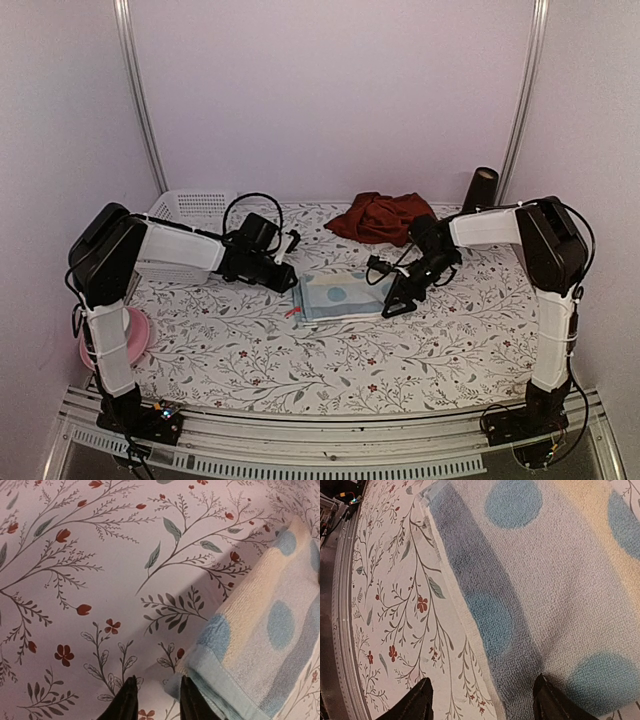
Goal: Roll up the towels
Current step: Smooth out the towel at the center of the board.
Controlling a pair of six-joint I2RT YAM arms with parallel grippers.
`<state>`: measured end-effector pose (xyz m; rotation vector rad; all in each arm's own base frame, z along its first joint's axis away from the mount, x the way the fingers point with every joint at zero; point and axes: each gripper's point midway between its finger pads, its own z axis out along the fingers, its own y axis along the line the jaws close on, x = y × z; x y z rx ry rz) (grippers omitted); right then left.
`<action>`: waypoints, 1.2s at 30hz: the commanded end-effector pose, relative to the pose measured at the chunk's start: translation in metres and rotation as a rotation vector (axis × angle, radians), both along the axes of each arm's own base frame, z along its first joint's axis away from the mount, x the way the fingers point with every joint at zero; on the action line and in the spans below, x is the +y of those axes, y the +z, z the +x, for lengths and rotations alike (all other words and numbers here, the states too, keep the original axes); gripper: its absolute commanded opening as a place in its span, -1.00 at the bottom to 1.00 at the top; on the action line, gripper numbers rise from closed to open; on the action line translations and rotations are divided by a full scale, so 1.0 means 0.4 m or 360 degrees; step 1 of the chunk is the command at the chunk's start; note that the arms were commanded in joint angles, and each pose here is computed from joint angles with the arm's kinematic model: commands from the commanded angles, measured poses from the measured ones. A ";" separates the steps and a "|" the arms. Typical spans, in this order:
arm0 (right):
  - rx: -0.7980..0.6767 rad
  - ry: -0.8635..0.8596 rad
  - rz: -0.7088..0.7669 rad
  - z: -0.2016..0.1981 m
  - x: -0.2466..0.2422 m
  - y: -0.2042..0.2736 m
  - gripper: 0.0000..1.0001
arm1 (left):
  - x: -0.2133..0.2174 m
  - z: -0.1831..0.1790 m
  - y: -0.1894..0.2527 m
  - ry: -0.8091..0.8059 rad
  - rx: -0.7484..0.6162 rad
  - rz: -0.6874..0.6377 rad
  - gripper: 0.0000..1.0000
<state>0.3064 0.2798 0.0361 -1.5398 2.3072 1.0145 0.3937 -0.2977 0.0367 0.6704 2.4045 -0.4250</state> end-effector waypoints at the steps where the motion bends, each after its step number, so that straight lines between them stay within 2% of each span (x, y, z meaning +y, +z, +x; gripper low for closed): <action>1: 0.0057 0.0028 -0.0064 -0.019 -0.006 -0.039 0.35 | -0.001 0.020 0.068 0.0018 -0.0088 -0.0044 -0.36; 6: 0.0066 0.0037 -0.0102 -0.023 -0.015 -0.047 0.30 | -0.063 -0.014 0.156 -0.0066 -0.0198 -0.0148 -0.32; 10: 0.0042 0.0056 -0.0053 -0.025 -0.008 -0.010 0.30 | -0.127 -0.050 0.193 -0.0176 -0.0219 -0.0258 -0.37; 14: 0.0002 0.0064 0.0065 -0.020 0.007 0.057 0.31 | -0.164 -0.069 0.161 -0.0234 -0.0136 -0.0325 -0.66; 18: -0.0059 0.0009 0.0196 0.023 0.014 0.139 0.36 | -0.178 -0.063 0.129 -0.0232 -0.0111 -0.0319 -0.82; 24: -0.0134 -0.0064 0.0278 0.104 0.030 0.209 0.41 | -0.176 -0.029 0.055 -0.0182 -0.0080 -0.0206 -0.89; 30: -0.0141 -0.0143 0.0235 0.186 0.030 0.172 0.43 | -0.142 -0.013 -0.004 -0.0102 -0.0058 -0.0085 -0.92; 36: -0.0040 -0.0208 0.0120 0.191 0.015 0.066 0.42 | -0.125 -0.031 -0.046 -0.0093 -0.0017 -0.0052 -0.93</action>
